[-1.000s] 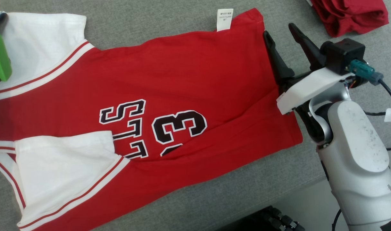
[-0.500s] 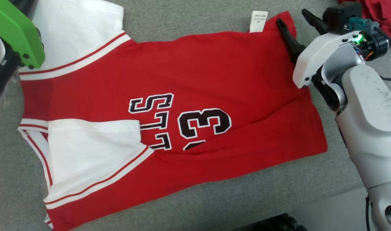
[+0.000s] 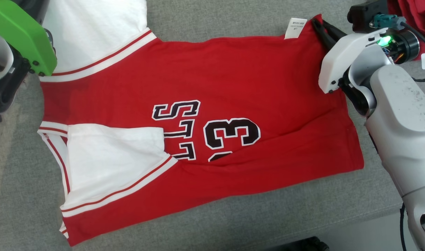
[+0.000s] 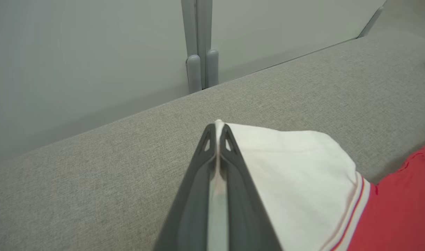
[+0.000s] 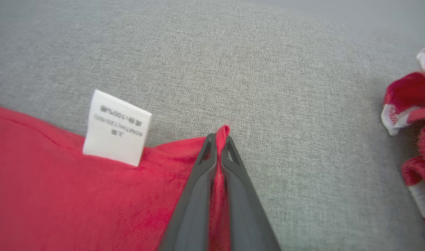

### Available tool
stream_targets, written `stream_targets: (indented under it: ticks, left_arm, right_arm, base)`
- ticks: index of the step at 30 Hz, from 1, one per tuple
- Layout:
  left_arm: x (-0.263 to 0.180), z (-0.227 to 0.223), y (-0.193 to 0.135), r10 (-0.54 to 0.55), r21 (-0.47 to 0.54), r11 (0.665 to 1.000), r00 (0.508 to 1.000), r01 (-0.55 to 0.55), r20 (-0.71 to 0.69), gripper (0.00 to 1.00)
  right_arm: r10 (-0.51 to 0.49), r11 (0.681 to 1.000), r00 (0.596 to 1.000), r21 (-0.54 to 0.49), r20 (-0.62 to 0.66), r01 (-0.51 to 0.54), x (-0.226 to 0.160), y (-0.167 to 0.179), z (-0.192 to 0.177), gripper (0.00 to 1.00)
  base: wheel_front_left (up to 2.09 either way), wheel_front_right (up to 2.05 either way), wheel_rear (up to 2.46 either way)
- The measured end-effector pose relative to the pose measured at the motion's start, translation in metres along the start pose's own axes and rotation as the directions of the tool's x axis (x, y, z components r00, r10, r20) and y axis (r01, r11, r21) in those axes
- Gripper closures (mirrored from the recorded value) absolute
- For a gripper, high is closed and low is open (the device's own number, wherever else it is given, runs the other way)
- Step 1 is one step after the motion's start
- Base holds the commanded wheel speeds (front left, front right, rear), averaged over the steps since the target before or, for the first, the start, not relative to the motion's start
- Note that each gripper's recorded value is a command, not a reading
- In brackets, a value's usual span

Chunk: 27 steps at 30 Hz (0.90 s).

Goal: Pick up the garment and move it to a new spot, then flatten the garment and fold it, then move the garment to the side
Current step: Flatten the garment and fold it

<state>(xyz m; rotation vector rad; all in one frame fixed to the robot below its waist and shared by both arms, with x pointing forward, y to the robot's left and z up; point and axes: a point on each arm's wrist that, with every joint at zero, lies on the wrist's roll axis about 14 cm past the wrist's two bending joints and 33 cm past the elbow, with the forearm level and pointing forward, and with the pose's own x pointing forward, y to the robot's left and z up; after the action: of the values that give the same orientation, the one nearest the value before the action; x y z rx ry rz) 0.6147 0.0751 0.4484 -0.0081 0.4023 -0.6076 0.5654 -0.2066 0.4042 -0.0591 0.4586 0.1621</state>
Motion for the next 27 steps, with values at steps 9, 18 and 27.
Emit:
stream_targets:
  ticks: [9,18,27]
  left_arm:
    - [-0.012,0.033,-0.008,0.002,-0.017,1.000,0.992,0.000,0.129,1.00]
    - [-0.062,0.008,-0.044,-0.037,-0.101,0.993,0.982,0.057,0.187,1.00]
    - [-0.129,-0.036,-0.063,0.034,-0.222,0.975,0.982,0.008,0.187,1.00]
  right_arm:
    - [-0.032,0.999,0.986,0.007,0.163,0.031,-0.007,-0.008,0.042,1.00]
    - [-0.055,0.996,0.969,0.085,0.241,0.036,-0.044,-0.005,0.032,1.00]
    - [-0.060,0.991,0.953,0.130,0.297,0.022,-0.087,0.009,0.015,1.00]
  base:
    - [0.00,0.00,0.00]
    - [0.00,0.00,0.00]
    - [0.00,0.00,0.00]
